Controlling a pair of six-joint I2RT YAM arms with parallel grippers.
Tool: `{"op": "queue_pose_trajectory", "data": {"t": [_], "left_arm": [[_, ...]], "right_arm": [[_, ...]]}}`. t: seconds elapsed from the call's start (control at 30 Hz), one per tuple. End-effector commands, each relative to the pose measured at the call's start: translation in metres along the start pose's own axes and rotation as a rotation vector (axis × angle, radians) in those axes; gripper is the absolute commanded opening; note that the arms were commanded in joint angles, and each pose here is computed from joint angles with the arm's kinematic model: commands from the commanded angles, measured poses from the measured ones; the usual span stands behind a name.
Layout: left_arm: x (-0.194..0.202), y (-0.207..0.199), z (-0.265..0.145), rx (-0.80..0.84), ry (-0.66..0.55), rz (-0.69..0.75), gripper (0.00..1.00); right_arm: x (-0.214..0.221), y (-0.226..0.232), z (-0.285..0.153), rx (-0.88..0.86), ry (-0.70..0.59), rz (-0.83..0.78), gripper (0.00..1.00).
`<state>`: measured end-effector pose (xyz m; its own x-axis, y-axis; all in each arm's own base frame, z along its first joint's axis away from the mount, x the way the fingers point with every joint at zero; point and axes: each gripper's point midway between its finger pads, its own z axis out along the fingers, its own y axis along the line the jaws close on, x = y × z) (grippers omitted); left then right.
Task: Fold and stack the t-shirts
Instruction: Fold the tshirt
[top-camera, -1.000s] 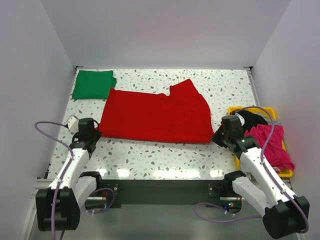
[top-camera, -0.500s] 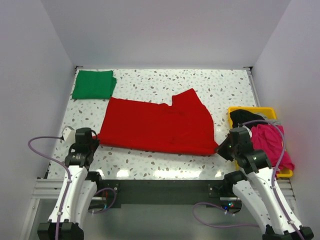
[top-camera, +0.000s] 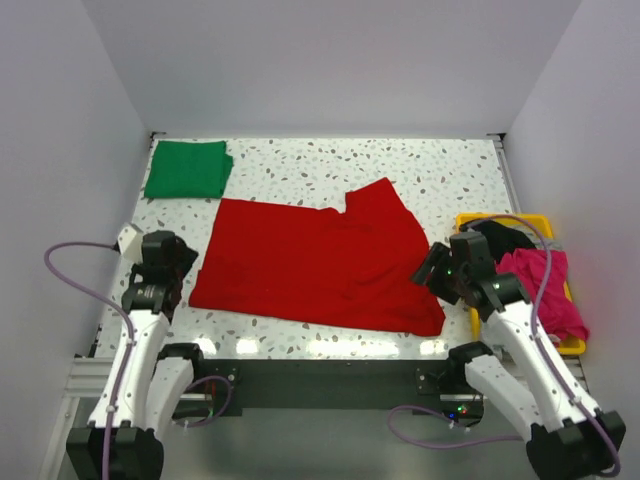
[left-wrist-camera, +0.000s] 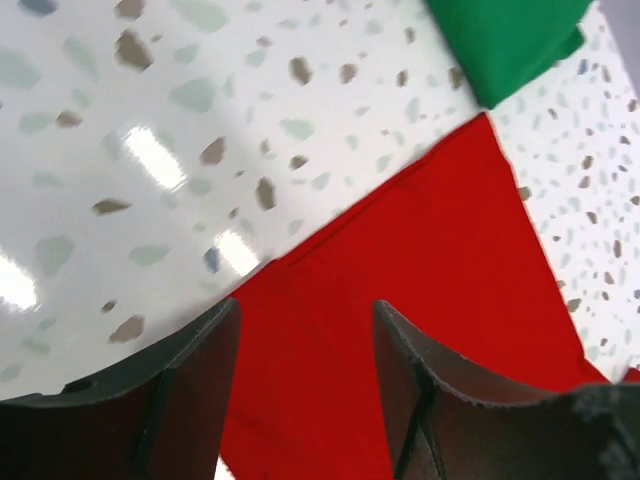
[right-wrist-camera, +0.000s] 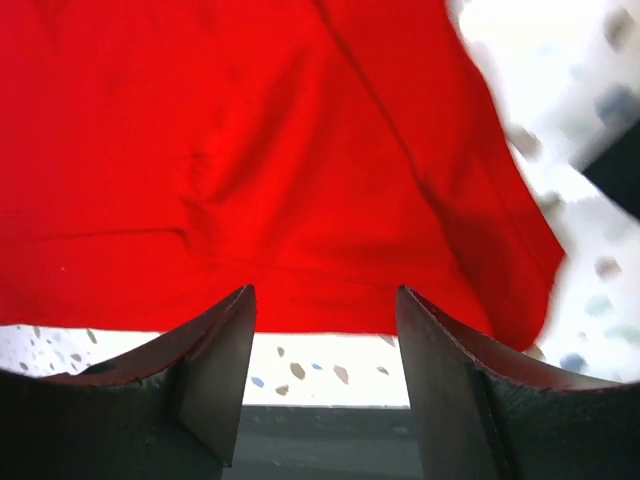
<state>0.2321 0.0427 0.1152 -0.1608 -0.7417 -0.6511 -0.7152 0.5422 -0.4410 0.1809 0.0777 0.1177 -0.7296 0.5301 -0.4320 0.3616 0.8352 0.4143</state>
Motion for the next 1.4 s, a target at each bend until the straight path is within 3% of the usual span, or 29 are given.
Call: {"op": "queue_pose_trajectory", "data": {"t": [0.0, 0.03, 0.07, 0.13, 0.3, 0.53, 0.93, 1.37], "left_arm": [[-0.031, -0.059, 0.010, 0.143, -0.047, 0.090, 0.59], [-0.036, -0.084, 0.010, 0.215, -0.037, 0.106, 0.57], [-0.024, -0.087, 0.027, 0.185, 0.018, 0.137, 0.55], [-0.030, -0.114, 0.036, 0.219, 0.016, 0.163, 0.54], [-0.007, -0.139, 0.082, 0.135, 0.073, 0.264, 0.49], [-0.009, -0.189, 0.136, 0.151, 0.084, 0.322, 0.47], [0.016, -0.212, 0.204, 0.113, 0.128, 0.391, 0.38], [0.038, -0.204, 0.223, 0.029, 0.137, 0.431, 0.32]], "right_arm": [[-0.054, 0.068, 0.008, -0.203, -0.107, -0.096, 0.62], [-0.062, 0.076, 0.011, -0.211, -0.110, -0.120, 0.61], [-0.067, 0.083, 0.017, -0.211, -0.102, -0.134, 0.61], [-0.088, 0.101, 0.031, -0.205, -0.120, -0.161, 0.60], [-0.124, 0.139, 0.049, -0.244, -0.146, -0.209, 0.60], [-0.152, 0.147, 0.094, -0.167, -0.169, -0.288, 0.60], [-0.181, 0.158, 0.149, -0.093, -0.185, -0.342, 0.59], [-0.183, 0.154, 0.176, -0.054, -0.172, -0.356, 0.59]]}}
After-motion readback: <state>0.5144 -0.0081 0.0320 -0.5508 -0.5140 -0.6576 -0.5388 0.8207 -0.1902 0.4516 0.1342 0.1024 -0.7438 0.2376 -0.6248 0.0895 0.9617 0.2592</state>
